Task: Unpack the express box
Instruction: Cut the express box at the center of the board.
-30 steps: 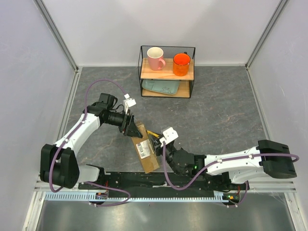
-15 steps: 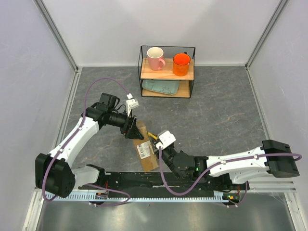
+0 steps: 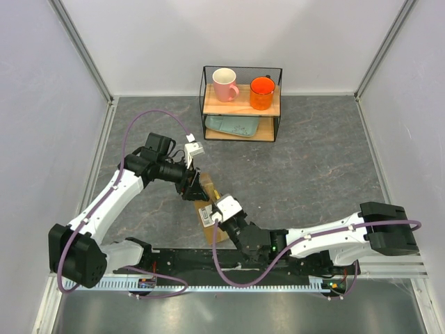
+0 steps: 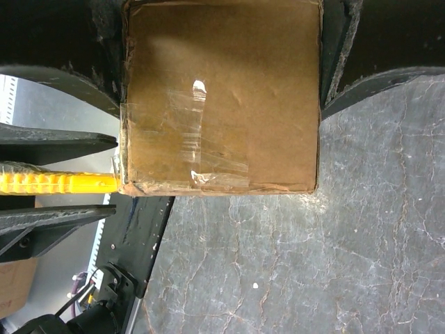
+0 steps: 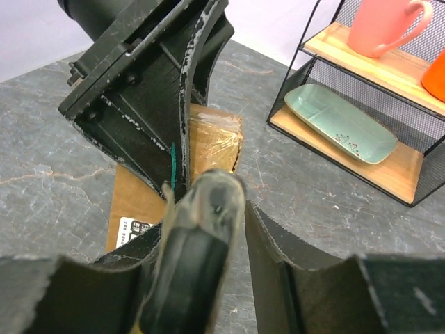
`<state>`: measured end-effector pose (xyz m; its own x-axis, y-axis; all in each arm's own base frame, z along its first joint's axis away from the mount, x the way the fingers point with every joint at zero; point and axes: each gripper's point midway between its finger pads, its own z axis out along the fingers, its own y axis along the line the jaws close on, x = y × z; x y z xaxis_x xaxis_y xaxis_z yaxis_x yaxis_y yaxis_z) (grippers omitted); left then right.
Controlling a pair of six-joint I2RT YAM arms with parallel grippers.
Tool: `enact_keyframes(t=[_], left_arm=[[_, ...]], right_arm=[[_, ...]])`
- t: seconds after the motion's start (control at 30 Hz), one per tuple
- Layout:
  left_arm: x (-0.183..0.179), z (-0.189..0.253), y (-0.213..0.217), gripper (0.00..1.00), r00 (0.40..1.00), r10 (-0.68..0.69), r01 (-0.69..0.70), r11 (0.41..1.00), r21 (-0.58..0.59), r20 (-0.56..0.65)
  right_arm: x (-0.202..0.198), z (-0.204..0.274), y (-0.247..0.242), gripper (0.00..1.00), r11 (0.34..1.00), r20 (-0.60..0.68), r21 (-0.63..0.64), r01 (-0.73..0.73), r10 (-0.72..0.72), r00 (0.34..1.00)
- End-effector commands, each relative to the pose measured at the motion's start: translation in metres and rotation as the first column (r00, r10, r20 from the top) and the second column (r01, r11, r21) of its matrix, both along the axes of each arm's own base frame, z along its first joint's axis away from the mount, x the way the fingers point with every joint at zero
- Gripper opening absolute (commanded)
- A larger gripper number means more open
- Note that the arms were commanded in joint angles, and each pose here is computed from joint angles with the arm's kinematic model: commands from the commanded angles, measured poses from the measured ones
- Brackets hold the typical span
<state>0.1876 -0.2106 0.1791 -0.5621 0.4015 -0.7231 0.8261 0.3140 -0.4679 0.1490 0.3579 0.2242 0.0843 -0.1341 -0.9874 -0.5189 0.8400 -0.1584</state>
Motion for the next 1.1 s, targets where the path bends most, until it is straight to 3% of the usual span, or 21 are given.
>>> enact_keyframes(t=[0.0,0.13,0.37,0.47,0.57,1.07], left_arm=[[0.018,0.021,-0.003,0.18,0.982,-0.022,0.025,1.000,-0.012,0.185],[0.017,0.019,-0.002,0.18,0.983,-0.022,0.024,1.000,-0.008,0.182],[0.016,0.017,-0.003,0.18,0.985,-0.023,0.025,1.000,-0.008,0.173],[0.016,0.018,-0.003,0.18,0.984,-0.023,0.025,1.000,-0.008,0.175],[0.015,0.018,-0.003,0.18,0.985,-0.024,0.026,1.000,-0.010,0.173],[0.013,0.018,-0.003,0.18,0.985,-0.026,0.028,0.999,-0.014,0.172]], right_arm=[[0.003,0.028,-0.007,0.43,0.992,0.031,0.114,0.054,-0.057,0.998],[0.004,0.036,-0.018,0.28,0.985,0.038,0.162,0.063,-0.070,0.997],[0.003,0.040,-0.020,0.20,0.988,0.050,0.148,0.050,-0.058,0.997],[0.003,0.038,-0.018,0.22,0.989,0.050,0.140,0.045,-0.052,0.997],[0.003,0.039,-0.015,0.32,0.990,0.055,0.134,0.044,-0.052,0.997],[0.003,0.047,-0.005,0.32,0.992,0.107,0.123,0.030,-0.044,0.993]])
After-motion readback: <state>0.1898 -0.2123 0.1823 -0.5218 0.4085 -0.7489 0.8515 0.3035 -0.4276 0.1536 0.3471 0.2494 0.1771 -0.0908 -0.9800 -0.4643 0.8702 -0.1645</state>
